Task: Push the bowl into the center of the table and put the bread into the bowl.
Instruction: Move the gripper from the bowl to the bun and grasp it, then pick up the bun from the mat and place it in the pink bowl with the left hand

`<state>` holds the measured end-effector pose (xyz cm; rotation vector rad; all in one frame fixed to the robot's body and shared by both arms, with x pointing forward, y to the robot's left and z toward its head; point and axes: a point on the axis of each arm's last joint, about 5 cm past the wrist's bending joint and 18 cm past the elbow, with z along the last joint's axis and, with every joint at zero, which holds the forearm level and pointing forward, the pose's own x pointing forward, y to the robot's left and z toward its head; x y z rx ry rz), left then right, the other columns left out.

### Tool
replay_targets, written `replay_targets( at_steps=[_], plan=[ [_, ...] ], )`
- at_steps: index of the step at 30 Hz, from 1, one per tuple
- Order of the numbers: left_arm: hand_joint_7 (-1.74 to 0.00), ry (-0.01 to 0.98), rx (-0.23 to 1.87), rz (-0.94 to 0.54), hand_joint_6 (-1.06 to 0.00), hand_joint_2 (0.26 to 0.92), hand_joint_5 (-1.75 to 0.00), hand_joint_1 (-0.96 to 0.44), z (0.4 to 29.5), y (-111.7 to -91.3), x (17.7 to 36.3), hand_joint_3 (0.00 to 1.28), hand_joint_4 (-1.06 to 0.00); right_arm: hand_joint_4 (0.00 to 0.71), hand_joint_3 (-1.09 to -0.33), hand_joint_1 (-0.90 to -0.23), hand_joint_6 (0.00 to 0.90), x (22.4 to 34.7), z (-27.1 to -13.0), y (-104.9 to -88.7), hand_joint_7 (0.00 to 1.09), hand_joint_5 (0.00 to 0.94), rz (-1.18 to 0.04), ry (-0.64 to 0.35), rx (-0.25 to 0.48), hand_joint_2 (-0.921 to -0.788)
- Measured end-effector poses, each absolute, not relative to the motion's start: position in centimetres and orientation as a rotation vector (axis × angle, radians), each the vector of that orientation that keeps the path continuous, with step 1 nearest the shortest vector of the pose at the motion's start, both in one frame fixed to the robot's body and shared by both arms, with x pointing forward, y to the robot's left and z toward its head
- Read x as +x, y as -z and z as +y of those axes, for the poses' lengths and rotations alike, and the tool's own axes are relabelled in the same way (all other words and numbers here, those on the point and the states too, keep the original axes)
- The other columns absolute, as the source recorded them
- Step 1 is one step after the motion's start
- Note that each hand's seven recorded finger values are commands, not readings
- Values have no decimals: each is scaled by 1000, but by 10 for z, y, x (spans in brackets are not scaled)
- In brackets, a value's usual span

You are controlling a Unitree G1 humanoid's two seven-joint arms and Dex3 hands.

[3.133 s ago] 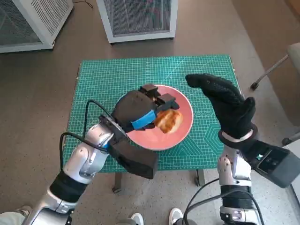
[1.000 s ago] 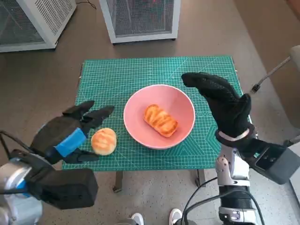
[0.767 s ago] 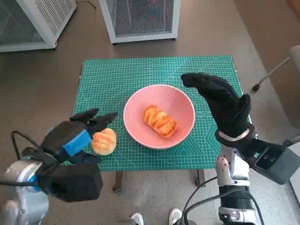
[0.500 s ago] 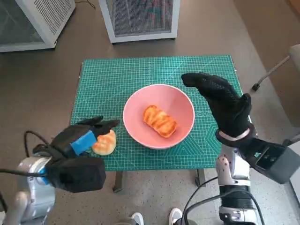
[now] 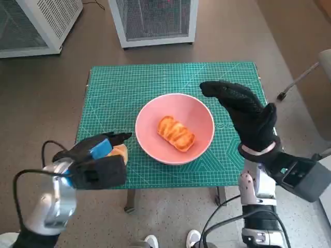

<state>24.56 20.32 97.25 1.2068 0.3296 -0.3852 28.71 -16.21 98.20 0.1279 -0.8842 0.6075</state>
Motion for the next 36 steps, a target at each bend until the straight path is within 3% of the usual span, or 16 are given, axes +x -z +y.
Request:
replay_targets(
  at_steps=[5,9,10,11,12,13,15,23,36],
  plan=[
    [-51,329,1251,343,-541,800,-37,123,203,-965,252,56,-428,302,-633,-592,-1,287,-163,-982,672,4,-882,-607,127,-921],
    [-92,280,1295,329,-671,829,-85,123,205,-959,256,86,-629,302,-631,-598,-1,287,-163,-982,672,5,-879,-609,127,-921],
    [-115,272,1301,325,-704,847,-322,171,206,-958,257,93,-630,303,-631,-598,-1,287,-163,-982,672,5,-879,-610,127,-921],
    [-247,267,1308,320,-699,874,-684,239,206,-957,257,118,-611,303,-631,-599,-1,287,-163,-982,672,5,-878,-611,126,-921],
    [-590,264,1313,312,-638,891,-865,154,207,-956,258,111,-650,303,-631,-599,-1,287,-163,-982,672,5,-878,-611,125,-921],
    [-813,264,1317,305,-596,901,-984,99,207,-955,258,109,-674,302,-631,-599,-1,287,-163,-982,672,5,-877,-612,125,-921],
    [-971,264,1326,285,-598,900,-1067,52,208,-955,258,102,-714,302,-631,-597,-1,287,-163,-982,672,5,-876,-614,125,-921],
    [-1187,288,1303,235,-650,881,-1037,5,213,-963,257,94,-769,301,-635,-593,-1,287,-163,-982,672,4,-878,-615,123,-921],
    [-1142,213,1237,-2,-659,880,-1080,3,213,-1018,239,93,-768,301,-635,-595,-1,287,-163,-982,671,5,-878,-614,124,-921]
  ],
)
